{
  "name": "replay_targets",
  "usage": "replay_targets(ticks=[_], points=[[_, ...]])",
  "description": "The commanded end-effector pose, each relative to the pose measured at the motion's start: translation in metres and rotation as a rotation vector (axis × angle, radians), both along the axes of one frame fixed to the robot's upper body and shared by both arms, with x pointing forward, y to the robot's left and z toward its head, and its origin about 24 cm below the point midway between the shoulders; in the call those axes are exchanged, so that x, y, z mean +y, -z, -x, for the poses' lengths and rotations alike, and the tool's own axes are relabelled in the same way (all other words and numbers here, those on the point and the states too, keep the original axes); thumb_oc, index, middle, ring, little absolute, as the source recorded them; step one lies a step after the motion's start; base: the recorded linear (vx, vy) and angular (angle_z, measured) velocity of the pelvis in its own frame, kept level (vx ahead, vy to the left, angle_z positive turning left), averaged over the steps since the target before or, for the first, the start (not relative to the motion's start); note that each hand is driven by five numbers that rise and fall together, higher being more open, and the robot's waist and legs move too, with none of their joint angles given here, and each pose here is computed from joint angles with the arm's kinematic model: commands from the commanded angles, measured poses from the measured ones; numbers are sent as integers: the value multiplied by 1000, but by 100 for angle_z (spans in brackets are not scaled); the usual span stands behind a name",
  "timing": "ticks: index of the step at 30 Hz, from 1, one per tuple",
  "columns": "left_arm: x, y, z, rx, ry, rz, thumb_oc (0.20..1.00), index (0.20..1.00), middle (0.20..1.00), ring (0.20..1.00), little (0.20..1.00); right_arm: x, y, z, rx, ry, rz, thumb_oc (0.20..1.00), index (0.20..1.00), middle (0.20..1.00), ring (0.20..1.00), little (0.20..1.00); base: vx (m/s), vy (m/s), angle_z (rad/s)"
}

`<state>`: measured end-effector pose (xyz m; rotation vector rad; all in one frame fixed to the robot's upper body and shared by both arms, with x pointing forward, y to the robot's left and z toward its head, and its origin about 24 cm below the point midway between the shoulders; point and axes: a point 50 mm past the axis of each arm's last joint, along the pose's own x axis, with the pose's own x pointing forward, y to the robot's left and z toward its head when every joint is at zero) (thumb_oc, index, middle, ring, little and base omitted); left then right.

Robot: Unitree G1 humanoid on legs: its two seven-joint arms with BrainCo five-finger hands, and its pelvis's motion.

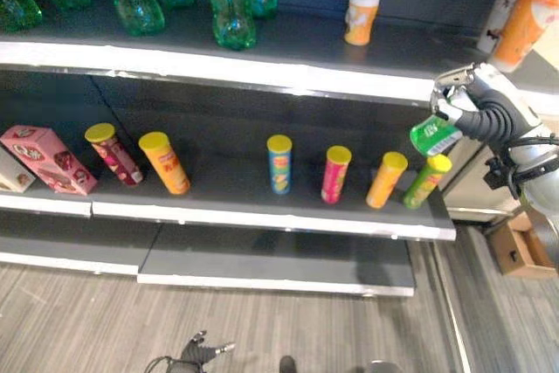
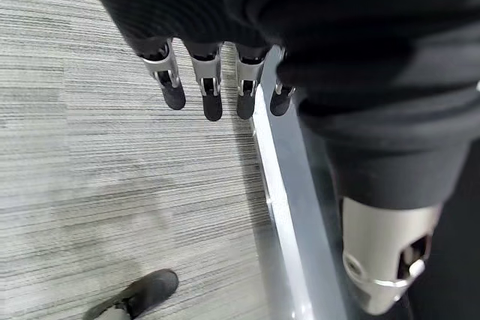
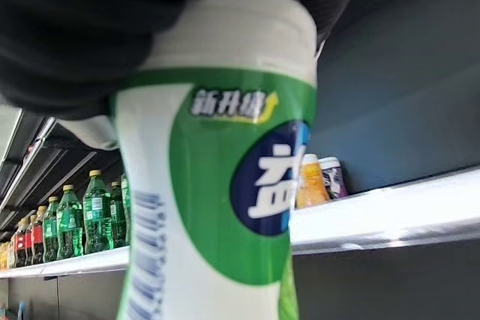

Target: Put the goods on the table back onto the shelves and tidy them up.

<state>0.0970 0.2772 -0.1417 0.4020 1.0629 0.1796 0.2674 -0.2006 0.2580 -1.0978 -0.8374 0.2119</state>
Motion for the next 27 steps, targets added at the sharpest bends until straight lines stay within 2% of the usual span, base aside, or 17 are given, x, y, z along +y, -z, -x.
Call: replay_targets(ticks=[1,9,16,19,27], points=[[3,-7,-22,-53,67,-27,1000,1000,1000,1000,1000,-5,-36,7,-168,9,-27,200,200,200,200,200,84,-131,-19],[-11,0,-14,-35,43,20,1000,1000,1000,1000,1000,-1,-50,4,-172,-12,-15,200,200,200,200,200,103,-150,17],[-6,5,6,23,-20,8,1000,1000,1000,1000,1000,-1,-70,-49,-91,110,55,200,200,200,200,200,58,-142,41],[-5,7,11,34,-44,11,1000,1000,1000,1000,1000,-8,-69,-80,-20,224,76,200,200,200,200,200,37,-48,48],[-7,6,8,13,-60,21,1000,1000,1000,1000,1000,-16,-62,-94,29,301,84,200,200,200,200,200,33,-13,26]])
